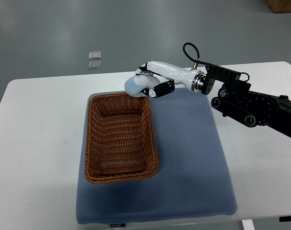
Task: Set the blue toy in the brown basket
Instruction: 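Lift the held plush toy and carry it over the wicker basket, then lower the toy into the basket and open the right hand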
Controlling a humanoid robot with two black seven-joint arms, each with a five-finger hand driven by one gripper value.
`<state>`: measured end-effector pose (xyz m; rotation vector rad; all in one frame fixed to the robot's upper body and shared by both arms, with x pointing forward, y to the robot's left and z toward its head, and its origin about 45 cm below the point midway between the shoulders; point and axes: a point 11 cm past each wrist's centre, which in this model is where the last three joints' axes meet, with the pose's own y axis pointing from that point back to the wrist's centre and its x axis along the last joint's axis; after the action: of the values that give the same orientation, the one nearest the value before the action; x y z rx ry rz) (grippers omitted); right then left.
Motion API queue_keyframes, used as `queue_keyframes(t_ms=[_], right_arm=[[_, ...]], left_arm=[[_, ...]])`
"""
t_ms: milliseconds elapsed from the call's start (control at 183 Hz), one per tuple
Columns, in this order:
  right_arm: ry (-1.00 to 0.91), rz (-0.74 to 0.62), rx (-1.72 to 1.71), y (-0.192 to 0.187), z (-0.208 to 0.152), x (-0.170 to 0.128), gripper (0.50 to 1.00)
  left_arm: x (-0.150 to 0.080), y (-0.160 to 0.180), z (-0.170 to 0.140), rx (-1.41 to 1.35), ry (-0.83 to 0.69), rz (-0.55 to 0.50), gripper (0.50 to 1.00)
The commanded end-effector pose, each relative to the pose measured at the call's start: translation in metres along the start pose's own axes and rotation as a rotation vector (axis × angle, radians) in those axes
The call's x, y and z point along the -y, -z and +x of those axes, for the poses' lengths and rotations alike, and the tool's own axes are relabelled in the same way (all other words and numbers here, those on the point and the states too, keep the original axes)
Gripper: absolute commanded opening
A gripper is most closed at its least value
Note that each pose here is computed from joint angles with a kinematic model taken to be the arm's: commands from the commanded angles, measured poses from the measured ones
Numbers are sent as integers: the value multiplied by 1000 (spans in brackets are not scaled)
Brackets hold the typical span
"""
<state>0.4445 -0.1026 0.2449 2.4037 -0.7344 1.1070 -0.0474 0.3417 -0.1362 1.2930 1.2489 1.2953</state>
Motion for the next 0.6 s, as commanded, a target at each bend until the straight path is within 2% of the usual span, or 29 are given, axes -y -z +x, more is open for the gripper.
queue_keyframes(t_ms=[0, 267, 595], right_arm=[[21, 65, 12, 25, -12, 17, 500], [96, 182, 28, 71, -50, 44, 500], [200, 129, -24, 54, -85, 40, 500]], left_arm=[[0, 0, 0, 0, 0, 0, 1000], [0, 0, 0, 0, 0, 0, 1000], [0, 0, 0, 0, 0, 0, 1000]])
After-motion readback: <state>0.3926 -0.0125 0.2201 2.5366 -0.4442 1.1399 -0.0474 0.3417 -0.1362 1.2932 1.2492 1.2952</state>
